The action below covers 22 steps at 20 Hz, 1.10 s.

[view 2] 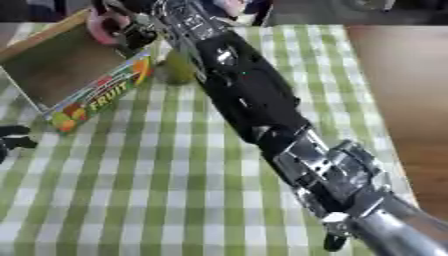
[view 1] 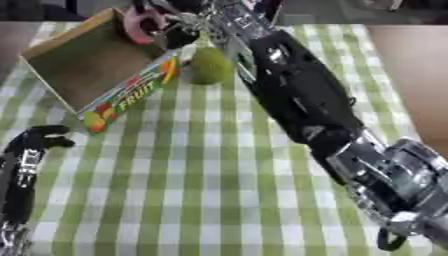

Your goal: Pick up objects on the table and place them in the box.

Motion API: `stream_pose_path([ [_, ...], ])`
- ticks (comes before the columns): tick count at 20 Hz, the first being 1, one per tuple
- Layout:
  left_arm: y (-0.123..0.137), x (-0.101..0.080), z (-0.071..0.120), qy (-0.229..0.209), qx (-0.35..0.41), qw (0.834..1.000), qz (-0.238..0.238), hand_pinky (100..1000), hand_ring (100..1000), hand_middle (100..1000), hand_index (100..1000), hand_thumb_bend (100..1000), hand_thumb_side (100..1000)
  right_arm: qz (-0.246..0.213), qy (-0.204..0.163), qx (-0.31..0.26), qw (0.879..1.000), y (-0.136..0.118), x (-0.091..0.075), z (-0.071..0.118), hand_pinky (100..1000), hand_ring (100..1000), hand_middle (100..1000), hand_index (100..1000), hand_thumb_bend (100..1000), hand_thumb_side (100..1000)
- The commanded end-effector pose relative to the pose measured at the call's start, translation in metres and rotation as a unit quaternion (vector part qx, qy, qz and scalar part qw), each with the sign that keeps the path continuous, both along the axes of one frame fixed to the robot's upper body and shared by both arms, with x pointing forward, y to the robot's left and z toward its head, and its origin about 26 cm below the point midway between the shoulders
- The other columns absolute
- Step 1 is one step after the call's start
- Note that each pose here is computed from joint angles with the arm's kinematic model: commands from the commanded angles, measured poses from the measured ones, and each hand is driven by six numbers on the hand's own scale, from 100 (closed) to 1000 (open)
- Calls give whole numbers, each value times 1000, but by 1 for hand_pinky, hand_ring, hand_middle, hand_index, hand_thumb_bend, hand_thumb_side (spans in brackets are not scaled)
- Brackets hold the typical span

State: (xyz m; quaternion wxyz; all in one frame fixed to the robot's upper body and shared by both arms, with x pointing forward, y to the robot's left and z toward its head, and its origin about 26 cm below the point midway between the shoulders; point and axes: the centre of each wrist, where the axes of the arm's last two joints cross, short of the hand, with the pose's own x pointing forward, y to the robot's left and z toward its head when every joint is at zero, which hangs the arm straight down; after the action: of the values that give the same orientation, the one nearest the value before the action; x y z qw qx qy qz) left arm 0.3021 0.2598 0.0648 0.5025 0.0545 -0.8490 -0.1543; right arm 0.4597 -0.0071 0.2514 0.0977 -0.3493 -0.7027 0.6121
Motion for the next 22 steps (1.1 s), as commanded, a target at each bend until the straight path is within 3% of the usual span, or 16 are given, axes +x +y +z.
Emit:
stream_pose_path([
  [1, -2, 2, 7, -10, 5, 1000, -11, 823, 613, 657, 733, 100, 910, 18, -15, -2, 1000, 21, -8, 5, 653, 624, 335, 473, 100, 100],
  [4, -3, 2, 6, -9, 5, 1000, -17, 824, 613, 657, 733, 100, 911, 29, -3, -15, 999, 36, -13, -7, 665, 642, 402, 546, 100, 100],
  [7, -5, 2, 6, -8, 5, 1000, -21, 824, 613, 657, 733, 100, 912, 35, 9, -41, 998, 46, -17, -18, 703, 693, 531, 690, 100, 100],
  [8, -5, 2, 6, -8, 5, 1000, -22, 824, 613, 657, 733, 100, 912, 35, 13, -51, 998, 48, -18, -21, 714, 712, 611, 804, 100, 100],
  [12, -6, 2, 5, -7, 4, 1000, -24, 824, 613, 657, 732, 100, 913, 27, 10, -56, 998, 50, -18, -25, 722, 735, 728, 931, 155, 100],
  [17, -6, 2, 5, -7, 4, 1000, -24, 825, 613, 657, 732, 100, 915, 22, -2, -56, 998, 49, -18, -25, 711, 728, 731, 943, 164, 100],
  [22, -2, 1, 4, -4, 5, 1000, -14, 826, 613, 658, 733, 100, 917, 21, -45, -26, 998, 25, -11, 13, 720, 739, 741, 944, 152, 100],
])
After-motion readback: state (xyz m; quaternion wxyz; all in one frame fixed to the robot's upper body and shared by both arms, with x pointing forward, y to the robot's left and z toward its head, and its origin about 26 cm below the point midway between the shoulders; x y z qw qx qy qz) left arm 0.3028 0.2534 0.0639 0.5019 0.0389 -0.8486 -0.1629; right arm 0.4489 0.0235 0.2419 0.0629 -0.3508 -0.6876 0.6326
